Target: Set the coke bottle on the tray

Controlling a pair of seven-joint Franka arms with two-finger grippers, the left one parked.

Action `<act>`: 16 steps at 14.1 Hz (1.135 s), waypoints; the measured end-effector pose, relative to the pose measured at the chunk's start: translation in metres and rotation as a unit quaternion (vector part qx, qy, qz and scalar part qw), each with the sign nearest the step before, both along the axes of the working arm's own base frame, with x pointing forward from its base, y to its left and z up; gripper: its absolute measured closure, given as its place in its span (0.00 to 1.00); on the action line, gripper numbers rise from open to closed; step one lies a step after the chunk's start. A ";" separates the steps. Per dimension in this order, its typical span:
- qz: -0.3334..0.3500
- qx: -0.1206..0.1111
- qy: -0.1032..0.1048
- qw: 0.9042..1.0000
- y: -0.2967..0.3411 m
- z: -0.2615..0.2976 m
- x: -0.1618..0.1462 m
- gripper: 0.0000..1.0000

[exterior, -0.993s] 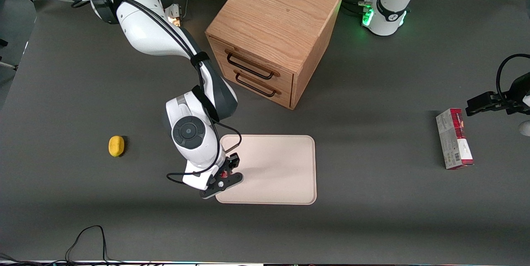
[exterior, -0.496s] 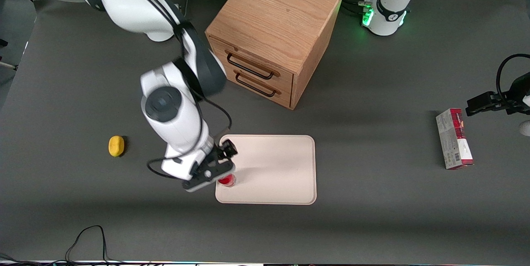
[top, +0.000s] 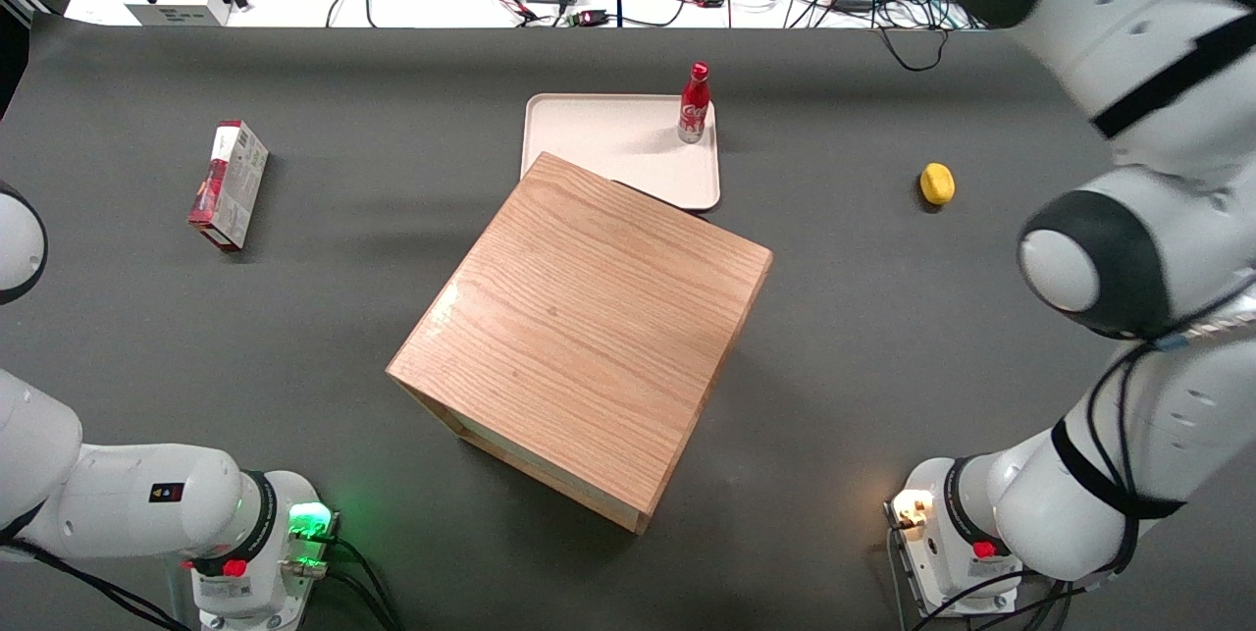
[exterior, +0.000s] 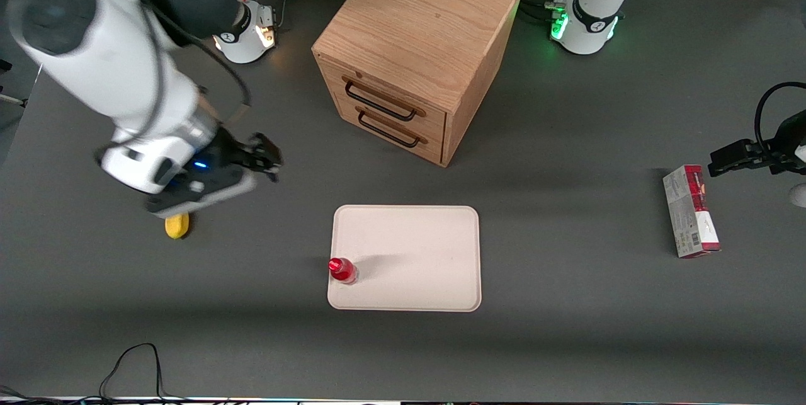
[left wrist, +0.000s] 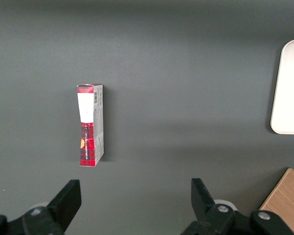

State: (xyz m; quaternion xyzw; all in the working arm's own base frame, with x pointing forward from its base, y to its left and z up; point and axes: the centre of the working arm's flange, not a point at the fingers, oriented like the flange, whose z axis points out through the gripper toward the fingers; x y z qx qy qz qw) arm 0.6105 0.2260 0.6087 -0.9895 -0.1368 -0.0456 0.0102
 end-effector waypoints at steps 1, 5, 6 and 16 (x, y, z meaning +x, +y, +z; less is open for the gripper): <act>-0.016 0.001 0.004 1.000 -0.025 0.005 -0.005 0.00; -0.093 0.016 0.026 0.995 -0.141 0.006 -0.018 0.00; -0.109 0.021 0.032 0.993 -0.165 0.004 -0.023 0.00; -0.147 0.017 0.045 0.988 -0.236 -0.007 -0.035 0.00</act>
